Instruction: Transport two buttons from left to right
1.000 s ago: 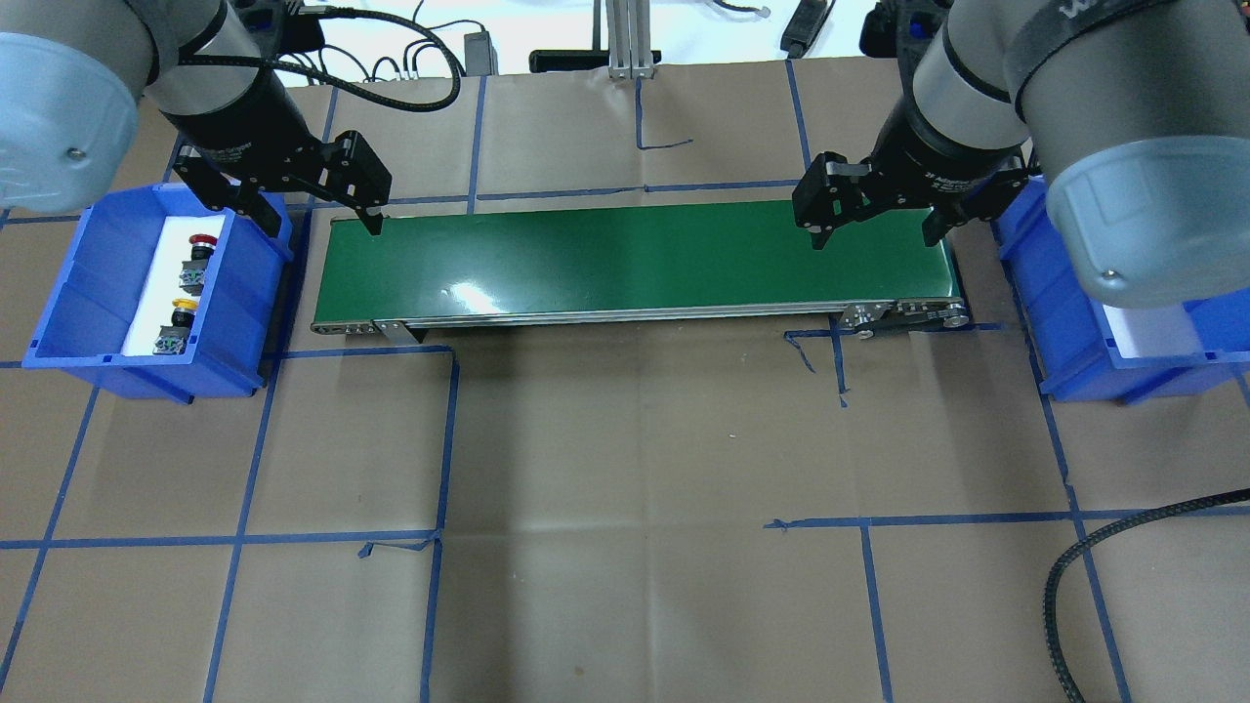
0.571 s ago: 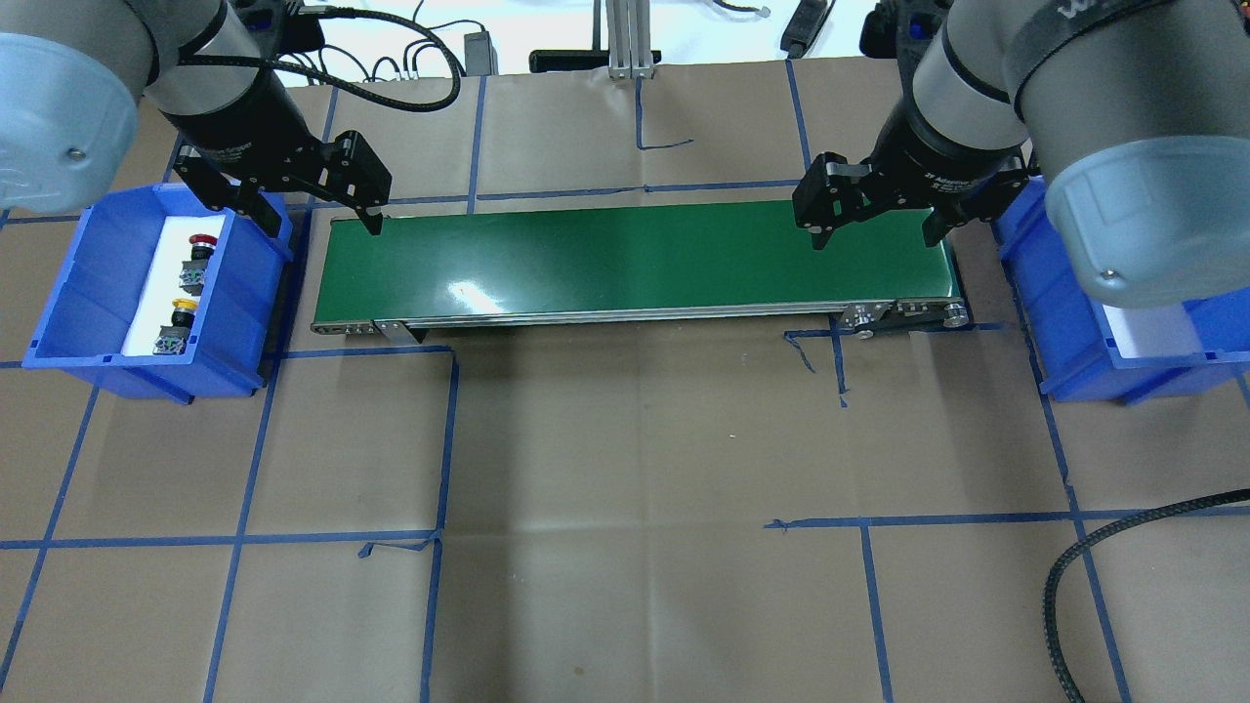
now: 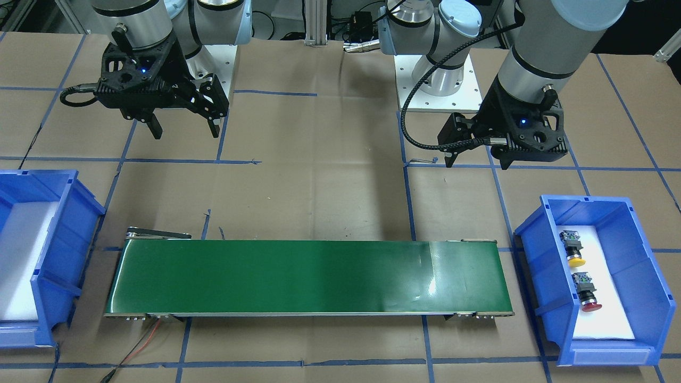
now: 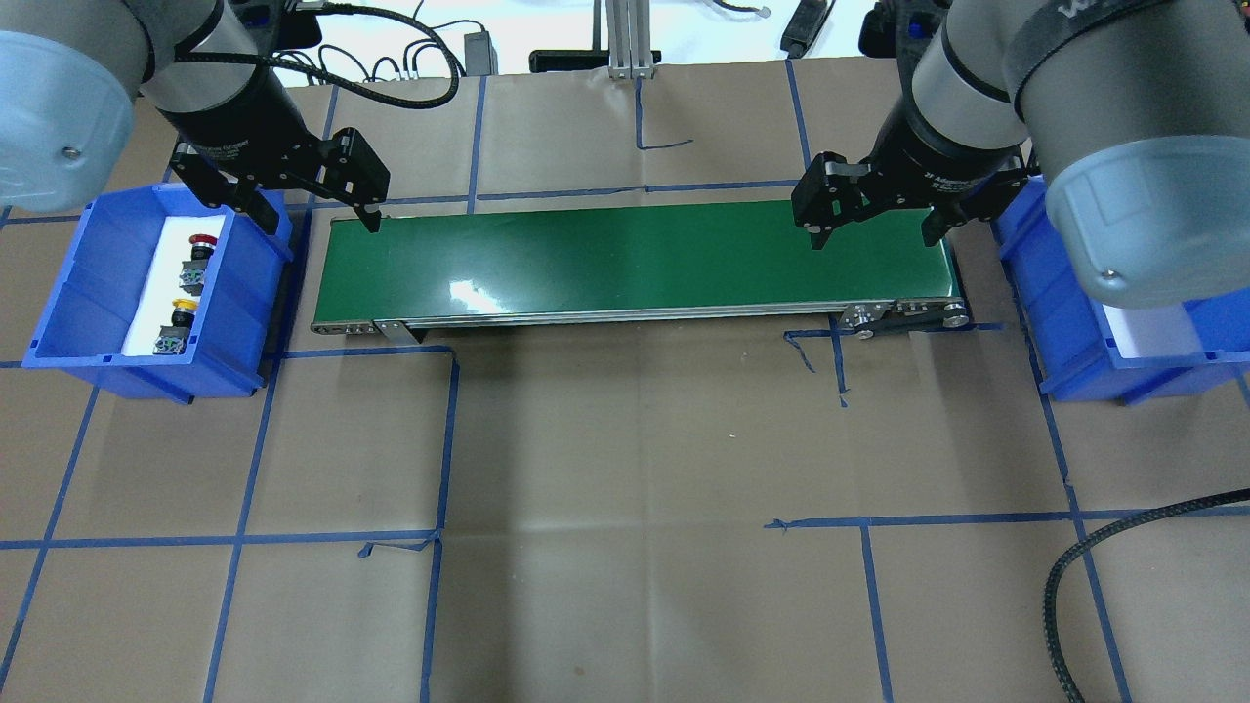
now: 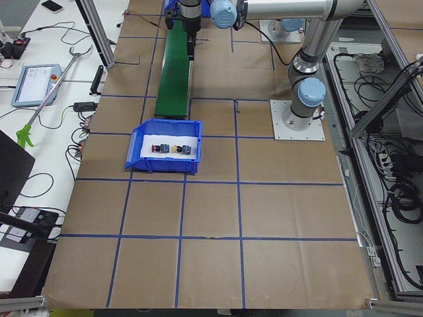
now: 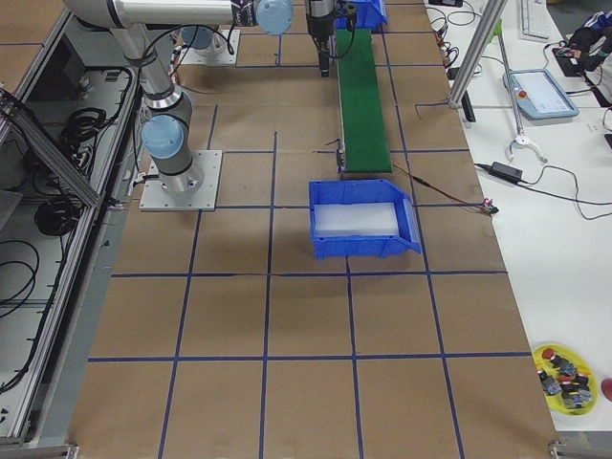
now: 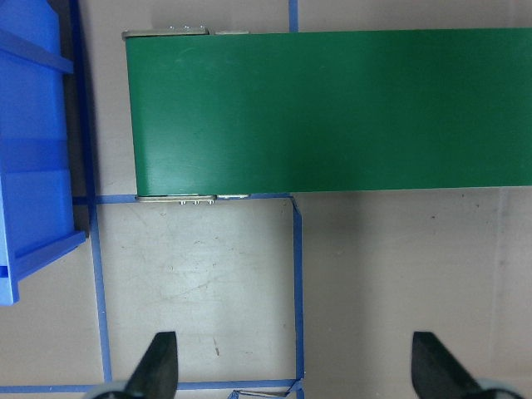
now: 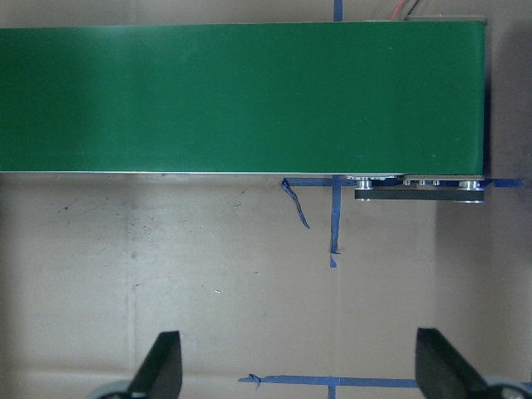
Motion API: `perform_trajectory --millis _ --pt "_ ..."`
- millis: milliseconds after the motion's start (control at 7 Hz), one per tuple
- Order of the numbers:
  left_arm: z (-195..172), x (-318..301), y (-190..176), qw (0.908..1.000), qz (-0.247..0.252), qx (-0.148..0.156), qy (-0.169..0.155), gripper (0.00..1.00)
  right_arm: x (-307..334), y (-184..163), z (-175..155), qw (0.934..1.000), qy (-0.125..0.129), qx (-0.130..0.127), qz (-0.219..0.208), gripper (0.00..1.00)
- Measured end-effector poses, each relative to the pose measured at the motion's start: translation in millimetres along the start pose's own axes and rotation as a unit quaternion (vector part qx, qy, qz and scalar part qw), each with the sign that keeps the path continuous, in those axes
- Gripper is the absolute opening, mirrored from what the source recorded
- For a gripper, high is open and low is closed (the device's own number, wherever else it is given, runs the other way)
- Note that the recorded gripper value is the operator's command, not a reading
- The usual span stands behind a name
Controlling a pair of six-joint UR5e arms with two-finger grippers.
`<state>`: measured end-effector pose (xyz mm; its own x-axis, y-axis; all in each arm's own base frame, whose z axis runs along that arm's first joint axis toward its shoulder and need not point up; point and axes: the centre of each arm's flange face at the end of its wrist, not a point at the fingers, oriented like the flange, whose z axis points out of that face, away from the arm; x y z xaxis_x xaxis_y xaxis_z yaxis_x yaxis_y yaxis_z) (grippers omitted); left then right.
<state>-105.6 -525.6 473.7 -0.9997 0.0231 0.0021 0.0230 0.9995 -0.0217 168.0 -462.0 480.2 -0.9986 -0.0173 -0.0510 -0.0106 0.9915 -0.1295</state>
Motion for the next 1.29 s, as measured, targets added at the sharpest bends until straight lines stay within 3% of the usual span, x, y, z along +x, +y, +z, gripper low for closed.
perform_trajectory --millis 429,857,1286 --pt "1.1 -47.1 -8.0 0.9999 -0.011 0.0 -0.005 1.0 0.0 0.0 0.0 1.0 0.0 0.0 0.0 1.0" --pt "10.9 -157.8 -12.4 0.9999 0.007 -0.01 -0.002 1.0 0.0 -0.1 -0.1 1.0 0.0 0.0 0.0 1.0" --pt "50.1 -271.7 -29.6 0.9998 0.007 -0.02 0.006 1.0 0.0 -0.1 0.0 1.0 0.0 0.0 0.0 1.0"
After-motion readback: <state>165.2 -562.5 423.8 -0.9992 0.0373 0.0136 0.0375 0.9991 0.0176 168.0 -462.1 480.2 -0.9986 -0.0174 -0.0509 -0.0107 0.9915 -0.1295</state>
